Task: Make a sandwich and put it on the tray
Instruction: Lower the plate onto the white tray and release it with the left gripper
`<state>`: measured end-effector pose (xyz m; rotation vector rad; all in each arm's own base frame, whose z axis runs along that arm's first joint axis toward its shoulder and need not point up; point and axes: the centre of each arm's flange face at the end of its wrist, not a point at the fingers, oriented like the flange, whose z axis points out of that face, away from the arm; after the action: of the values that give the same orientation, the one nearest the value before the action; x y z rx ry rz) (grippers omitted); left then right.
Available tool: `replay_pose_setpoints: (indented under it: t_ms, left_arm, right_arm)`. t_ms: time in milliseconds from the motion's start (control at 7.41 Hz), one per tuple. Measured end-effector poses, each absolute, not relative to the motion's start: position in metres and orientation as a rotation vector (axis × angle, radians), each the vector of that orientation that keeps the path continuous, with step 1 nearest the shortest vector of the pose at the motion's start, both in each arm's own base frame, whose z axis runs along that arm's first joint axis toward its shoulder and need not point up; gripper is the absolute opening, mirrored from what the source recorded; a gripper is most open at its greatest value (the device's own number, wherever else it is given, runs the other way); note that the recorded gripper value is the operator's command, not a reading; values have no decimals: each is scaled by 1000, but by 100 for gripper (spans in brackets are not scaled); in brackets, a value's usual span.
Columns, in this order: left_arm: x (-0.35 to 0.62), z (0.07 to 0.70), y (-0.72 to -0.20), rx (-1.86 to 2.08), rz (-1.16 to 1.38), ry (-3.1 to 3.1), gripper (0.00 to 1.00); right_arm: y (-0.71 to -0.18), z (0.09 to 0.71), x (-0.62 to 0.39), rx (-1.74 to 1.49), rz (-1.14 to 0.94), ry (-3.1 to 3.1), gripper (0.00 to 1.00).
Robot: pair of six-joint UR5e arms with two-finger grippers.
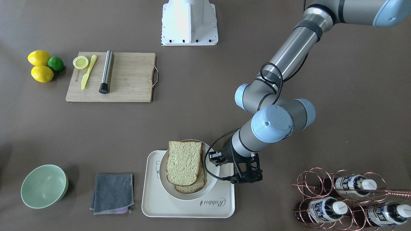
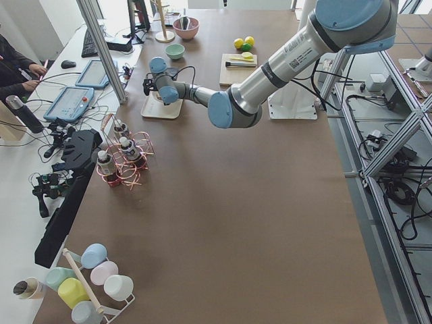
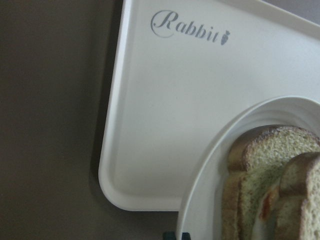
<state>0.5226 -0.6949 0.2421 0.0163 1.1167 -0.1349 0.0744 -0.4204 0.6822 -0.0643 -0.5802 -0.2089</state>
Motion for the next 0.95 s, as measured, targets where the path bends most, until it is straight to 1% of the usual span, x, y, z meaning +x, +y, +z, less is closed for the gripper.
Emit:
replay_pose_setpoints:
  t_ms: [405, 540, 675, 945]
  left_arm:
    - [530, 256, -714, 45, -176, 1075, 0]
    - [530, 259, -718, 52, -189, 1062, 20]
    - [531, 258, -720, 59, -194, 1058, 98]
    - [531, 252, -723, 82, -203, 1054, 99]
  right_arm:
    - [-421, 682, 74, -63, -209, -584, 100]
    - [-421, 681, 74, -63, -209, -586, 100]
    - [-421, 681, 74, -61, -209, -587, 100]
    - [-422, 681, 74, -61, -209, -588, 100]
